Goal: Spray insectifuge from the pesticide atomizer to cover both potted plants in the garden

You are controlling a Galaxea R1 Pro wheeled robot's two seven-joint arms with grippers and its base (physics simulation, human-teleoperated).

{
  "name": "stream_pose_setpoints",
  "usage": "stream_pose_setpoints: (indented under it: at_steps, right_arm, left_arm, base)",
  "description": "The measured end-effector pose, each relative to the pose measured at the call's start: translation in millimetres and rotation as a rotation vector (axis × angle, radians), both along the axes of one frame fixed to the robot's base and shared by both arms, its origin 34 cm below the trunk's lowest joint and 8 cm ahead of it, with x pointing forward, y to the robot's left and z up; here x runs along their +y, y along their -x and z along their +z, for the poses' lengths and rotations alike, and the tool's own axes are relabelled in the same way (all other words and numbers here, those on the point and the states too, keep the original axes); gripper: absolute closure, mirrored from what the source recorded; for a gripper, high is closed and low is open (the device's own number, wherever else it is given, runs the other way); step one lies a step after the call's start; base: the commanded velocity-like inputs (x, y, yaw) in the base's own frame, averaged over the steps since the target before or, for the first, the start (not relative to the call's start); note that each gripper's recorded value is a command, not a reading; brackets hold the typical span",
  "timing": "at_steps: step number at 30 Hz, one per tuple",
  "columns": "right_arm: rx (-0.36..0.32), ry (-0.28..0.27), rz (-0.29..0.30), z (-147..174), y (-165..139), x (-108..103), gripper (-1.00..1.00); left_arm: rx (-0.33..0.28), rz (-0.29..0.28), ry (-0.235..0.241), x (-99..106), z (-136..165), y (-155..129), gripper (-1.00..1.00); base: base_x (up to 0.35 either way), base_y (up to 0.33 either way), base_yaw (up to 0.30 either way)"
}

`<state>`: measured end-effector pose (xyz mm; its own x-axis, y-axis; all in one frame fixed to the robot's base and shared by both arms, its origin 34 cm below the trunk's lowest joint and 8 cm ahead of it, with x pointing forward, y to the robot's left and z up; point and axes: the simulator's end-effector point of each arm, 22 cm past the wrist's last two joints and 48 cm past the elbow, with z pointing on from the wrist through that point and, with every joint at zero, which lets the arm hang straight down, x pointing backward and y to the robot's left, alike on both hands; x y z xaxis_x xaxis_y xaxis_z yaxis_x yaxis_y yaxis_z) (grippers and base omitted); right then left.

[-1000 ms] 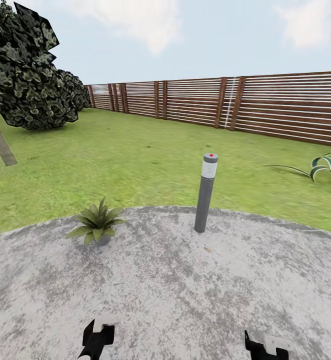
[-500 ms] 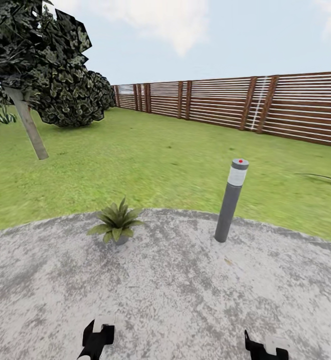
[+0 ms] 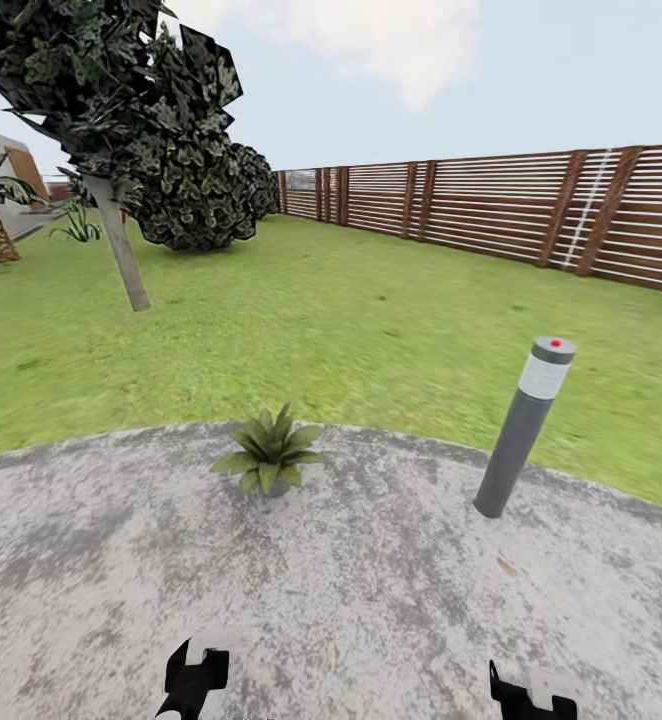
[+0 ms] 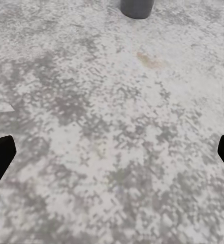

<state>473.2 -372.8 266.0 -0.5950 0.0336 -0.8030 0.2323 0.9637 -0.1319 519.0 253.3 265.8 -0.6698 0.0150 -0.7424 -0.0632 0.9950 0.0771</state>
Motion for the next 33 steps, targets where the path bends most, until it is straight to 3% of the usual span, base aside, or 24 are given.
stream_pose_setpoints:
  at_steps: [9, 16, 23, 28, 33]
  right_arm:
    - [0.0, 0.0, 0.0, 0.0, 0.0, 0.0, -1.0]
    - [-0.001, 0.0, 0.0, 0.3, -0.1, 0.0, -1.0]
    - [-0.001, 0.001, 0.0, 0.5, -0.2, -0.2, -1.0]
    - [-0.008, 0.005, -0.015, 1.6, 1.1, -4.6, -1.0]
    - [-0.023, 0.011, -0.004, 5.7, -6.3, -1.5, -1.0]
  left_arm:
    - [0.0, 0.001, 0.0, 0.0, 0.0, -0.1, 1.0]
    - [-0.001, 0.003, 0.002, 0.3, 0.5, -0.3, 1.0]
    - [-0.001, 0.004, 0.002, 0.3, 0.4, -0.1, 1.0]
    - [-0.012, 0.014, 0.002, 5.7, 2.7, -3.4, 1.0]
    - [-0.024, 0.003, 0.024, -15.8, 4.5, -3.7, 1.0]
  base:
    - [0.004, 0.0, 0.277]
    - [0.271, 0.0, 0.254]
    - [0.338, 0.0, 0.028]
    - [0.067, 0.0, 0.0]
    - [0.0, 0.0, 0.0]
